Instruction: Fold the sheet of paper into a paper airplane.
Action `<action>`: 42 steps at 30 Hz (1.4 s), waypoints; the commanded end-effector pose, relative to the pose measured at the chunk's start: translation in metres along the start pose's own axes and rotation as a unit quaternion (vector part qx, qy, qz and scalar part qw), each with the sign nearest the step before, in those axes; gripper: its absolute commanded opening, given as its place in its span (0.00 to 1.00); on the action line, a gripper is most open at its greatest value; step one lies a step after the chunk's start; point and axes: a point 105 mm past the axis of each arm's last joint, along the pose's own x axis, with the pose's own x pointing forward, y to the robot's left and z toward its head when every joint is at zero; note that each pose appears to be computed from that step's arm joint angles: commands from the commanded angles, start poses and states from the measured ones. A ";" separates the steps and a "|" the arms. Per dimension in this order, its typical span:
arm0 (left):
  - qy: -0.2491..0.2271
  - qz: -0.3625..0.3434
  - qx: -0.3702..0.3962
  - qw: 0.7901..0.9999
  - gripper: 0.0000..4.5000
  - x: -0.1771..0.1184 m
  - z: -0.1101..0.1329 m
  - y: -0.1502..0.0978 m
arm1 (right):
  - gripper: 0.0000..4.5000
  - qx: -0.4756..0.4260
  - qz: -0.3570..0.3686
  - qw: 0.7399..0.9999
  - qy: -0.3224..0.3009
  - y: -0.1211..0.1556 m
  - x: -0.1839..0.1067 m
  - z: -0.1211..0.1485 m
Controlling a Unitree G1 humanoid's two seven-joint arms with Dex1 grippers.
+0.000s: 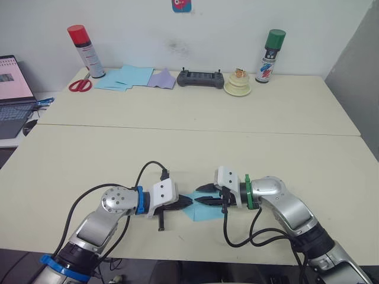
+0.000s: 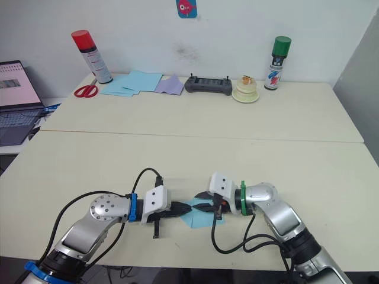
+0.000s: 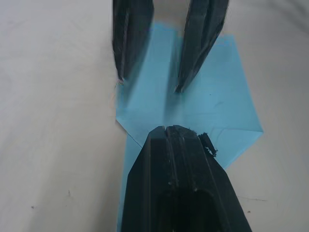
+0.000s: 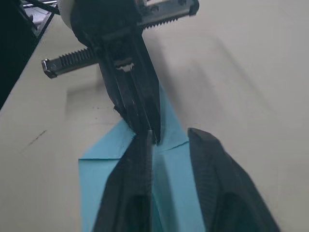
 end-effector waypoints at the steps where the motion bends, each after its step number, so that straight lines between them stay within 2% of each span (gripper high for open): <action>1: 0.054 -0.012 -0.036 0.998 0.00 -0.001 -0.031 -0.008 | 0.01 -0.012 0.002 1.000 -0.008 -0.001 0.003 0.006; 6: 0.055 -0.014 -0.036 0.998 0.00 -0.001 -0.031 -0.008 | 0.01 -0.008 0.017 1.000 -0.001 0.003 0.006 0.004; 14: 0.054 -0.016 -0.036 0.998 0.00 0.001 -0.030 -0.008 | 0.01 0.007 0.030 0.998 0.055 0.006 0.004 -0.018; 20: 0.054 -0.016 -0.035 0.998 0.00 0.003 -0.030 -0.007 | 0.01 0.020 0.014 0.996 0.085 0.001 0.000 -0.027; 23: 0.054 -0.018 -0.035 0.998 0.00 0.004 -0.031 -0.007 | 0.01 0.016 0.027 0.994 0.106 0.005 -0.005 -0.037; 32: 0.058 -0.022 -0.028 0.998 0.00 0.003 -0.033 -0.003 | 0.01 0.031 -0.008 0.988 0.153 -0.003 -0.031 -0.061; 42: 0.057 -0.025 -0.026 0.998 0.00 0.005 -0.033 0.000 | 0.01 0.104 -0.066 0.977 0.175 -0.008 -0.062 -0.079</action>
